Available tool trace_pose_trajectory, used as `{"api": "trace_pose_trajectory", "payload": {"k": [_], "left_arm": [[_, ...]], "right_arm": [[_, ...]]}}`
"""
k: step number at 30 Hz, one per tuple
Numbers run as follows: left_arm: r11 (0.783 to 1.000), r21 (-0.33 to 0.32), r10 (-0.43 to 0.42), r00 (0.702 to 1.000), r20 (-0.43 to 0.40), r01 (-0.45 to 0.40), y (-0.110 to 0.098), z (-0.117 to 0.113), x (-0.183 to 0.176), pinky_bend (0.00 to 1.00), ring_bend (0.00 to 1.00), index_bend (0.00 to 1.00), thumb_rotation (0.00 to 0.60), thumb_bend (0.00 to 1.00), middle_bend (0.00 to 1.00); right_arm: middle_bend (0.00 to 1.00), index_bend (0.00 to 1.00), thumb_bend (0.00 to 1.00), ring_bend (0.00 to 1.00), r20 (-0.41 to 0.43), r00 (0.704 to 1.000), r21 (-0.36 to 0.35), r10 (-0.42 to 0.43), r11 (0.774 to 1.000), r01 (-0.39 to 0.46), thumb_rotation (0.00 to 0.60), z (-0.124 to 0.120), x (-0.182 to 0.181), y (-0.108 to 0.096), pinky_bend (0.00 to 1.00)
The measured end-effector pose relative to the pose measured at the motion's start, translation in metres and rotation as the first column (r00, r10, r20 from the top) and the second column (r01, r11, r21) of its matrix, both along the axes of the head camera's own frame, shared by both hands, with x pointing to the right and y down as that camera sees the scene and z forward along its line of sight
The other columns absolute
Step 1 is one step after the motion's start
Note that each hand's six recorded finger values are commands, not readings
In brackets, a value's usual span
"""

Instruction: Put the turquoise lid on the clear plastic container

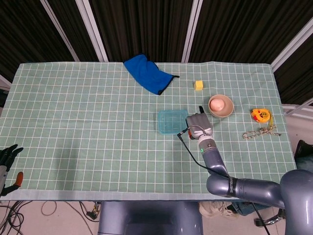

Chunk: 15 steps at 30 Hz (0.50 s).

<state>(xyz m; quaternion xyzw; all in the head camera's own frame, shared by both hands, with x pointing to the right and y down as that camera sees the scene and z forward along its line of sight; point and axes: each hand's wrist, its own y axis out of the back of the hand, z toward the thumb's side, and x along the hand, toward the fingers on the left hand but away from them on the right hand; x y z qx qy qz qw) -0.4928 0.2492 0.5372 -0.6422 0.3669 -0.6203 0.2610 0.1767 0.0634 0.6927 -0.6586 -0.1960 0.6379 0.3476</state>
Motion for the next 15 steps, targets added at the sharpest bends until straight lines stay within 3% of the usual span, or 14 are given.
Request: {"api": "trace_pose_trajectory", "payload": {"k": [15], "left_arm": [[1.0,-0.002,0.0,1.0,-0.004,0.0,0.0,0.0,0.0,0.0,0.0,0.1,0.6,0.53,0.0]], "right_arm": [[0.6,0.71,0.53,0.37,0.001,1.0,-0.01,0.017,1.0,-0.017,0.6,0.014,-0.012,0.003,0.0]]}}
